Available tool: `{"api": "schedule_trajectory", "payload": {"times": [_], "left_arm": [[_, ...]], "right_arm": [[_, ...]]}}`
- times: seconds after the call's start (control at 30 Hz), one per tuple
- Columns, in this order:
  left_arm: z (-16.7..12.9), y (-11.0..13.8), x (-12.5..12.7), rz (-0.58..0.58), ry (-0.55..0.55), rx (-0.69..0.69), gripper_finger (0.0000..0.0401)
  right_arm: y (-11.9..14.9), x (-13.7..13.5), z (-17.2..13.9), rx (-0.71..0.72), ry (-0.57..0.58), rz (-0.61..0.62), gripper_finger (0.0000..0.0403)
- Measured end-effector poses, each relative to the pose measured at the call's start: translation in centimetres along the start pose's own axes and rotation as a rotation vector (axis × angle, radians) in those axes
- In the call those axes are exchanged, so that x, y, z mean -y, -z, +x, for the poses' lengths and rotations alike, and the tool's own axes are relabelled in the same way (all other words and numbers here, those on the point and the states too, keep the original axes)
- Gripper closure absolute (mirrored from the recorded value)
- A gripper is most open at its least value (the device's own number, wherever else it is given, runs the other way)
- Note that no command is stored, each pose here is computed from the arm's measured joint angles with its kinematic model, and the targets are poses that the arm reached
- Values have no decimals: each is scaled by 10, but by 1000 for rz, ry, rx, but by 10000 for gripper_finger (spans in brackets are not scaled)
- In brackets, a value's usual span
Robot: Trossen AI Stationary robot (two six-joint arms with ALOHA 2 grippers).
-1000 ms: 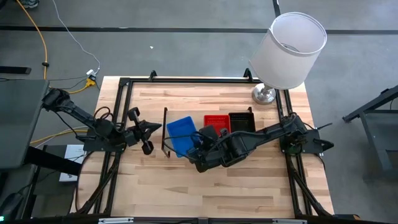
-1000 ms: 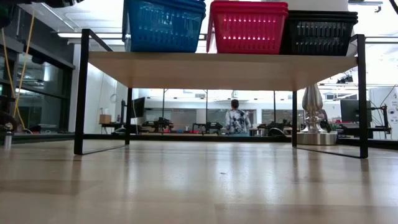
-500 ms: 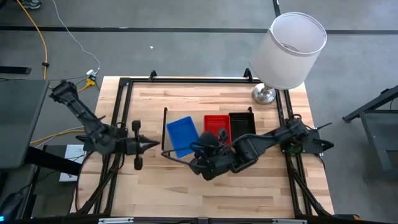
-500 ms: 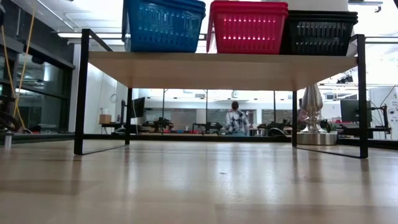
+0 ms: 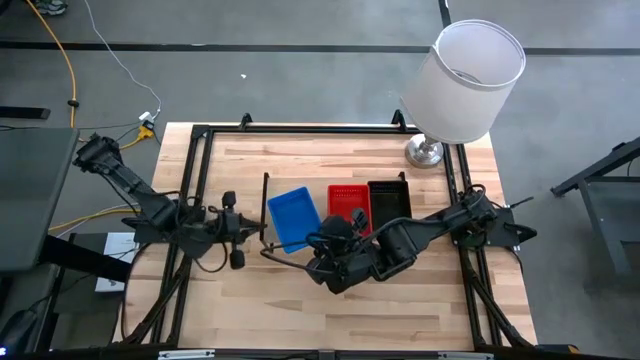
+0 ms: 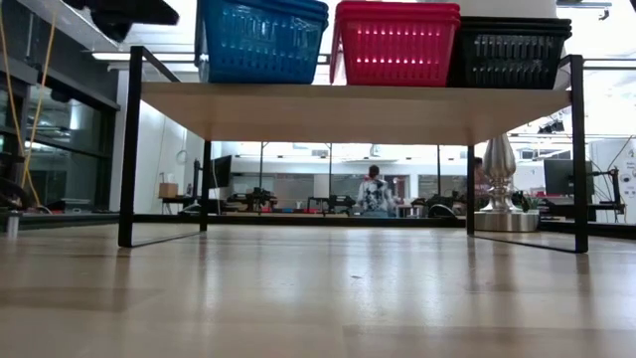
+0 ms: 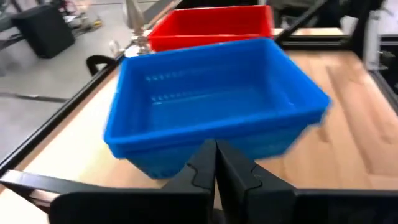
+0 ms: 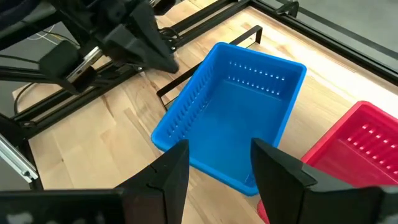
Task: Stack baskets on shelf by color
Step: Stack the blue bin on the blue bins on the shelf
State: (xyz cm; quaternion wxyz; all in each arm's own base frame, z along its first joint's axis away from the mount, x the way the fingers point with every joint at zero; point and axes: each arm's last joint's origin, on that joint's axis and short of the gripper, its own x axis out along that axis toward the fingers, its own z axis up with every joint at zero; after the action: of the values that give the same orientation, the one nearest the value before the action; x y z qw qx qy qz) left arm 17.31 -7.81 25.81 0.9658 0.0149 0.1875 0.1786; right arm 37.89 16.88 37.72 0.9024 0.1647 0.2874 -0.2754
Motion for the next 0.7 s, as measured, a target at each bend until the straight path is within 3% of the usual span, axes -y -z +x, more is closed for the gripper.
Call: {"api": "schedule_trajectory", "payload": {"times": [0.23,0.7], "left_arm": [[19,3,-6,-8,7,-81,401],[41,0,-33,-17,-126,-120,401]], "right_arm": [[0,0,0,-4,4,-5,245],[0,0,0,-3,4,-15,245]]}}
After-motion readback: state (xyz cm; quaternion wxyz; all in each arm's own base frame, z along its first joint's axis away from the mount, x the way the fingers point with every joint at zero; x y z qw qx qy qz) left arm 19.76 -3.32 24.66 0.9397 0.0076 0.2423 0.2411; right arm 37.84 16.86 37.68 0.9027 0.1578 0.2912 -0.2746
